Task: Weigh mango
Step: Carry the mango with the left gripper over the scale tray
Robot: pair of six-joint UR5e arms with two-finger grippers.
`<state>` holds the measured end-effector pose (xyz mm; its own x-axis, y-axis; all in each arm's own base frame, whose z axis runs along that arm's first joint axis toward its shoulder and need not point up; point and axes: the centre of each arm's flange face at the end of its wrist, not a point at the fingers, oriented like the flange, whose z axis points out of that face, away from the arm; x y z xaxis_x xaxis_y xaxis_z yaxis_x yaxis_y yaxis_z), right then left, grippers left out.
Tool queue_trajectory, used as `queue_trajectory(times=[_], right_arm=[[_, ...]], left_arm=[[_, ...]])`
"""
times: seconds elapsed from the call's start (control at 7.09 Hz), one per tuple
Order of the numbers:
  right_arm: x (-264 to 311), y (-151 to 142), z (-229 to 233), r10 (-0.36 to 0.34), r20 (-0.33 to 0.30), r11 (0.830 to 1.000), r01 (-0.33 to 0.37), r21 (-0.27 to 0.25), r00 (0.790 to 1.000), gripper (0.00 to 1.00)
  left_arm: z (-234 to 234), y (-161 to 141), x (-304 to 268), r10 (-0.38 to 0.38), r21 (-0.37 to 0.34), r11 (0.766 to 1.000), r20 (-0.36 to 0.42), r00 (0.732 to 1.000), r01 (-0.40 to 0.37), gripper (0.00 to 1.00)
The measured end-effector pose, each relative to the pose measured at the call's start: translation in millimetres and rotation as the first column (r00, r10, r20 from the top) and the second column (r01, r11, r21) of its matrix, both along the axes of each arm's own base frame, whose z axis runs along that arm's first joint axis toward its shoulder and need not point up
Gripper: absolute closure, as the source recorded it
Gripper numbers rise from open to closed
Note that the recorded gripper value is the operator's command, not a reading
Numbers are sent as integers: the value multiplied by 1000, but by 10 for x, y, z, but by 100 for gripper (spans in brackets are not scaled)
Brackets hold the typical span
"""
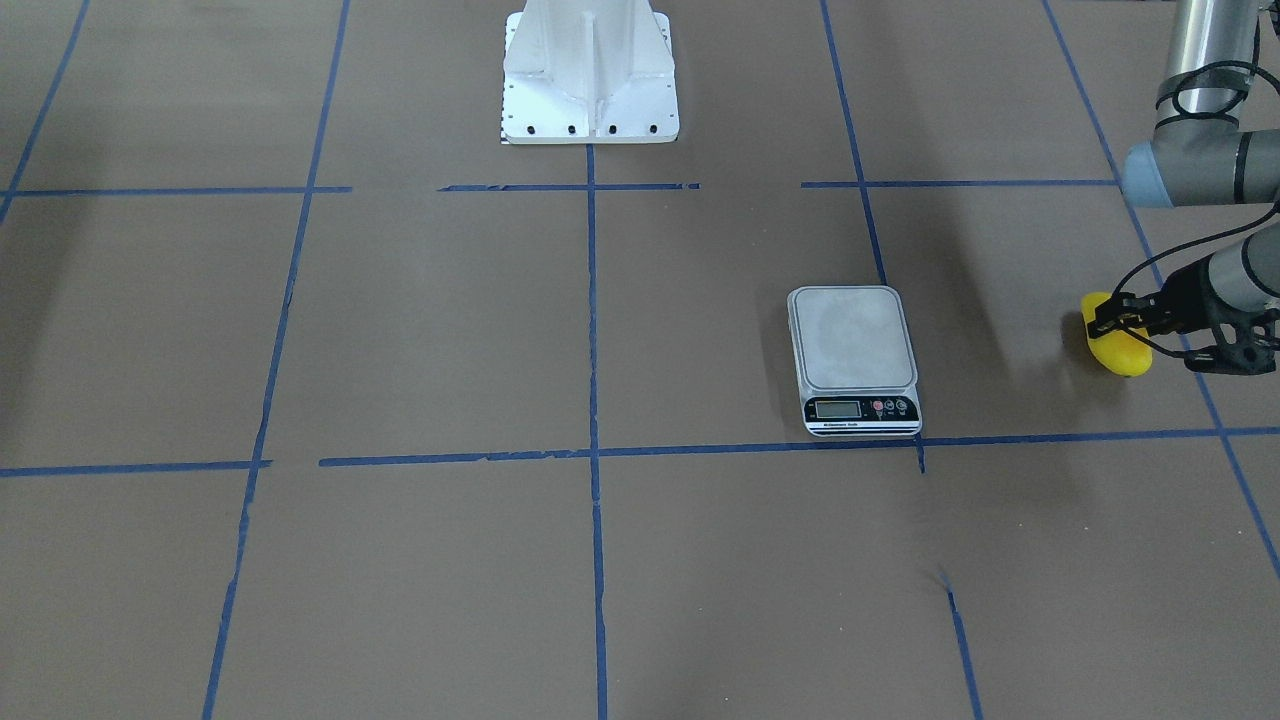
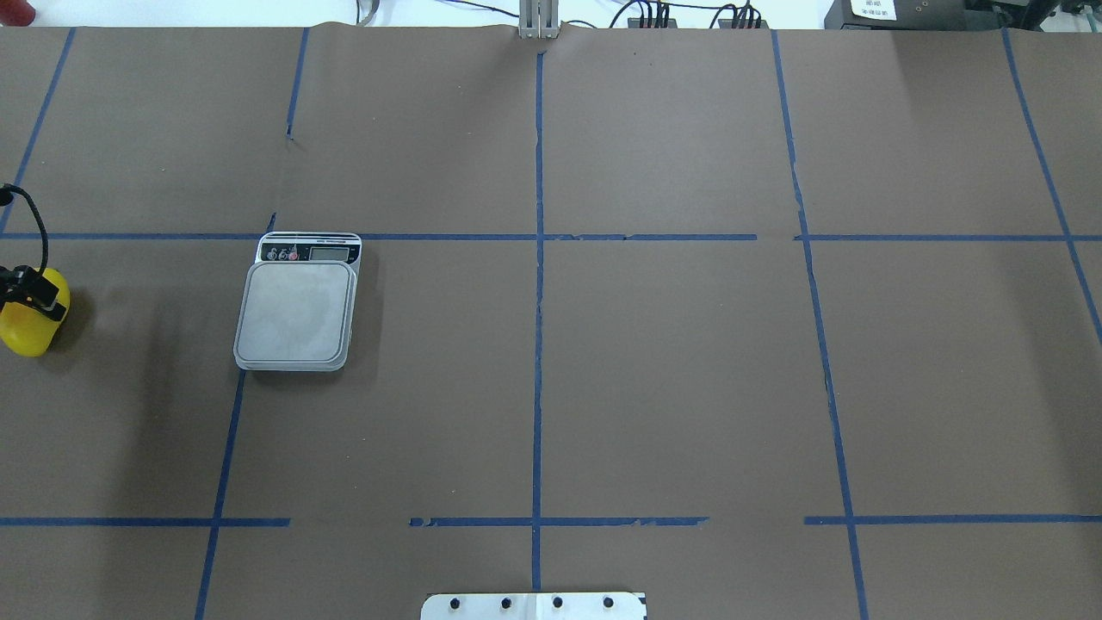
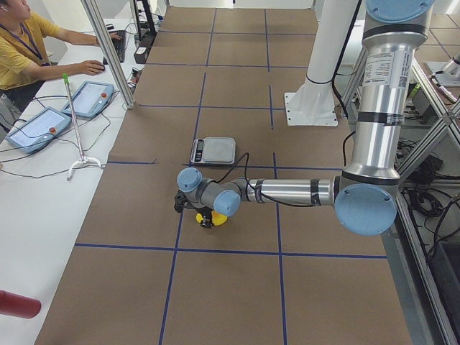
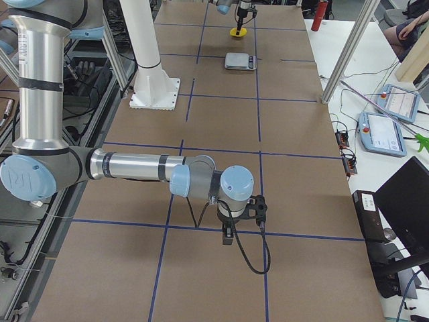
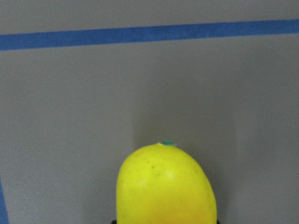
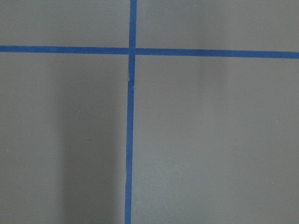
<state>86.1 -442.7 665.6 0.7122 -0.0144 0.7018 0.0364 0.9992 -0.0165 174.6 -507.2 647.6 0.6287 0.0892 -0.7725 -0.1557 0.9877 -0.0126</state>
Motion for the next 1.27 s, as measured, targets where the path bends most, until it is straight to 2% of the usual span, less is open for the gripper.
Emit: queue_trajectory(times=[0.42,0.71,0.99,1.27], right_arm=[[0,-3,-3,0,0,1000,0,1,1000,0],[0,-7,-6,0,0,1000,0,1,1000,0],[0,-8,-7,0,0,1000,0,2,1000,0],[0,-3,-3,0,0,1000,0,1,1000,0]], left_arm=[[-1142,-201,183,-56,1,998,-25,998,56,100],[-1893,-271,734,-72,-45,997,-47,996,70,100],[-2261,-151,1340,-48,-82,996,-56,997,43,100],[-2376,-18,1758,-25,-85,996,-37,999,22,100]])
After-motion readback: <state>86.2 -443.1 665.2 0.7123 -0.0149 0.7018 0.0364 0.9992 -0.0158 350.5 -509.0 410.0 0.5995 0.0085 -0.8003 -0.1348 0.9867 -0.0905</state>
